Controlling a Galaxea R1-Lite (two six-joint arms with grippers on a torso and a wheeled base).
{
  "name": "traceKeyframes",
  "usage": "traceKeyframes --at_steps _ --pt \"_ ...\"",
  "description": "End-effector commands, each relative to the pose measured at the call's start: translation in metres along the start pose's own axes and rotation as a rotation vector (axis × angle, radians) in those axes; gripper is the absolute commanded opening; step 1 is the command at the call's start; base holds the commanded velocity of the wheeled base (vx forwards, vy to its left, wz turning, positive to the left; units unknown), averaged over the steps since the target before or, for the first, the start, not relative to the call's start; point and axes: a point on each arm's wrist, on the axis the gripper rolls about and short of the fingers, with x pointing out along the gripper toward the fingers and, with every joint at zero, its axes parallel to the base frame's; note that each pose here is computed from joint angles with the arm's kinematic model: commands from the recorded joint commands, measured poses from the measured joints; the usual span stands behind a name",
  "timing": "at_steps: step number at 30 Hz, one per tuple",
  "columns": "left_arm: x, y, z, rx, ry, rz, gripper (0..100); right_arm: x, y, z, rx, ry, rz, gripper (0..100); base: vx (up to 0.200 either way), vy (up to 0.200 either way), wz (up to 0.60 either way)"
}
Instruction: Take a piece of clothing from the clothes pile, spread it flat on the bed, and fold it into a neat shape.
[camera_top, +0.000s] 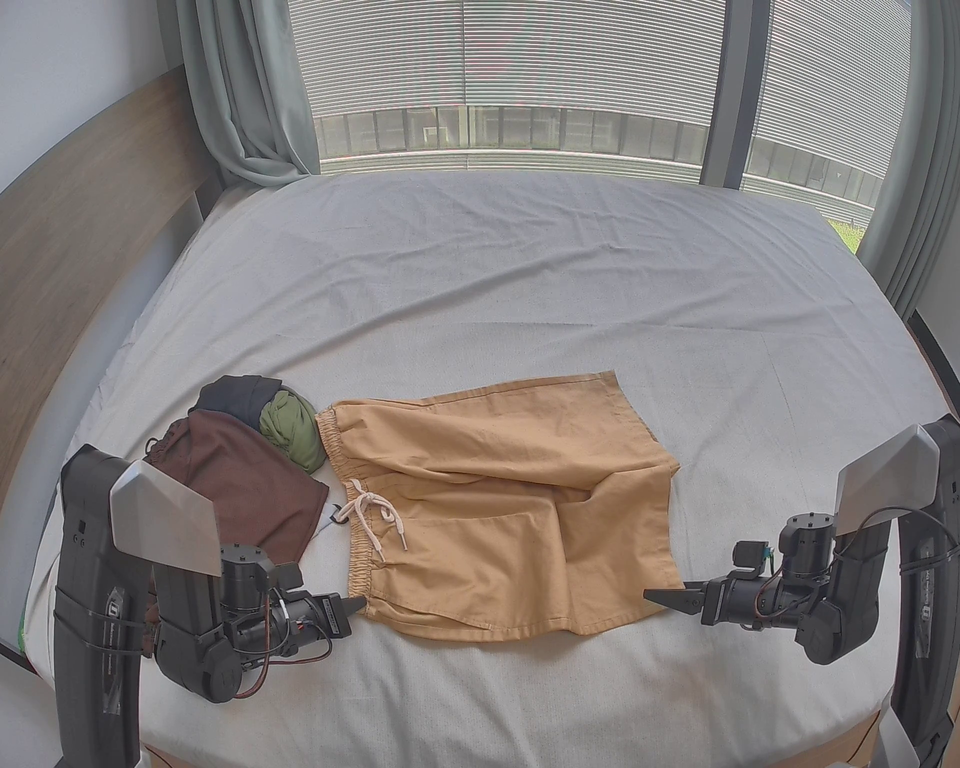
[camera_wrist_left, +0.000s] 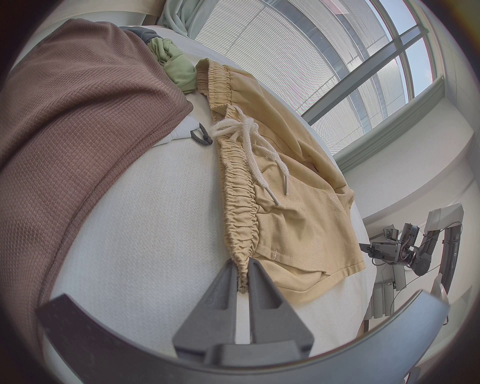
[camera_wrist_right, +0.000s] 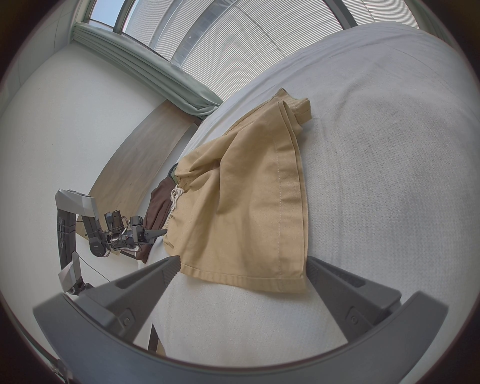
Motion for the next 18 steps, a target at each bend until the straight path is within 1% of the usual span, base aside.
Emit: traceKeyframes --at_steps 1,18 --pt "0.0004 0.0001 -0.0001 0.001 0.000 0.000 0 0.0001 -0.0020 0.0004 0.002 -0.004 -0.004 0 0.000 0.000 0.00" --pt "0.0016 0.0019 0.0007 -0.010 -0.005 0.001 0 -0.0024 -0.0041 -0.0009 0.004 -0.004 -0.021 0 0.000 0.000 0.00"
